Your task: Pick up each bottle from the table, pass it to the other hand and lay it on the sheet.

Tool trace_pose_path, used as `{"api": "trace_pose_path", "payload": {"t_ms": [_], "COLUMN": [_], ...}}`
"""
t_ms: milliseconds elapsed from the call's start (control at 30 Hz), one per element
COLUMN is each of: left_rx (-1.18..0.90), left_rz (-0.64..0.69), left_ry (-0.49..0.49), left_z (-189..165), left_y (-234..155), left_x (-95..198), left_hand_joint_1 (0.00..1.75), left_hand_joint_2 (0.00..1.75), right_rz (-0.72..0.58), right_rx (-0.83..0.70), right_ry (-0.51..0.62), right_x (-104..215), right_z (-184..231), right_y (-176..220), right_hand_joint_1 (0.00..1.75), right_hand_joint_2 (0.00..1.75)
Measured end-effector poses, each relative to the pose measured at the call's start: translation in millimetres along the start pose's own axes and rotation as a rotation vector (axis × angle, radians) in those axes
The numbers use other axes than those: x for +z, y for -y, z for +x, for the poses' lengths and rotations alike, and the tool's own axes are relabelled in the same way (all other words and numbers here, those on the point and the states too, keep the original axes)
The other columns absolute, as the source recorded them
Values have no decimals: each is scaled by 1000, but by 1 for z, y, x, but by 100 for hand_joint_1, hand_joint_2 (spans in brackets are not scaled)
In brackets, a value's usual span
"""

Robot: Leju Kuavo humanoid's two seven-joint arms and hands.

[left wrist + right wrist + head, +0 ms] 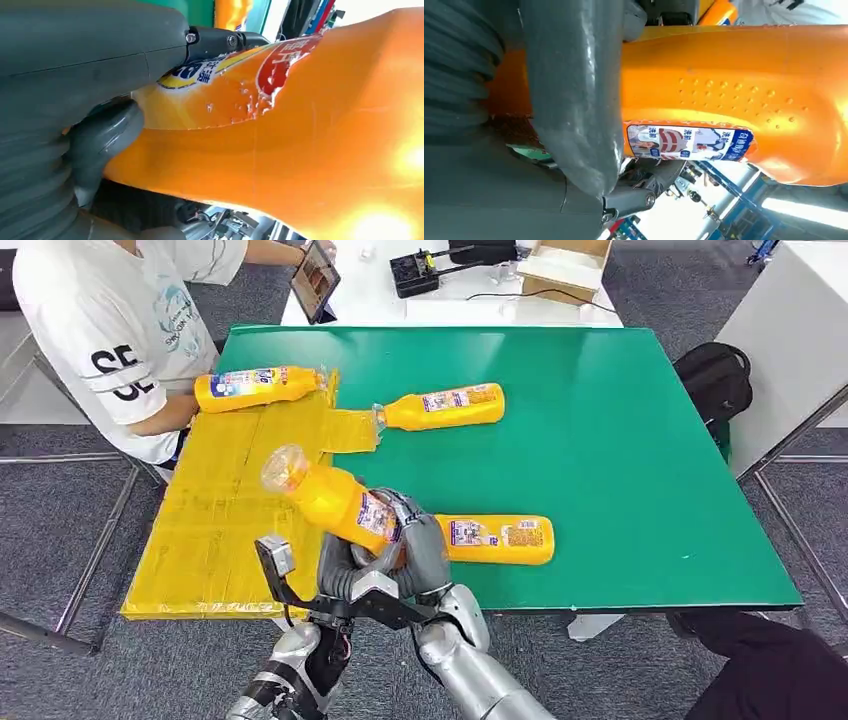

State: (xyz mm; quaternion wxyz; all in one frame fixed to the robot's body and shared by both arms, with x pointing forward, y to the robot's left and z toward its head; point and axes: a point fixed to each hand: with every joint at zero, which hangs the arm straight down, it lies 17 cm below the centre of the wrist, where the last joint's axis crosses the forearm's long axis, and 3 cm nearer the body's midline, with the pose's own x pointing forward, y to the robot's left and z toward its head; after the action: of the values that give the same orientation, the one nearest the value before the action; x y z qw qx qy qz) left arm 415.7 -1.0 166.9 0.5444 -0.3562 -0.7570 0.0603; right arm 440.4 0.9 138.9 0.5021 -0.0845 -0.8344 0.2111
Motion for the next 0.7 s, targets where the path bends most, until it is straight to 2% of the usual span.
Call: {"api": "trace_pose_path", "payload": {"t_ms": [600, 633, 667, 700], "left_rx": [28, 33, 37, 42], "left_rz": [47, 50, 51, 53], "left_ry": [16, 17, 17, 18], "left_z": [5, 5, 5, 5], "left_y": [-15, -16, -16, -17], "left_x": [3, 3, 3, 4], "left_hand_joint_1": [0, 9, 44, 175], "left_hand_joint_2": [175, 175, 175, 175], "right_rz": [63, 65, 68, 69], "right_rx": [-45, -45, -45, -45], "right_ry": [-5, -3, -4, -5], "right_x": [7, 7, 7, 8], "right_z": [10, 10, 10, 10], "right_y": [-26, -26, -27, -27], "right_hand_joint_1": [175, 175, 175, 175], "right_hand_joint_2": [175, 175, 175, 175]}}
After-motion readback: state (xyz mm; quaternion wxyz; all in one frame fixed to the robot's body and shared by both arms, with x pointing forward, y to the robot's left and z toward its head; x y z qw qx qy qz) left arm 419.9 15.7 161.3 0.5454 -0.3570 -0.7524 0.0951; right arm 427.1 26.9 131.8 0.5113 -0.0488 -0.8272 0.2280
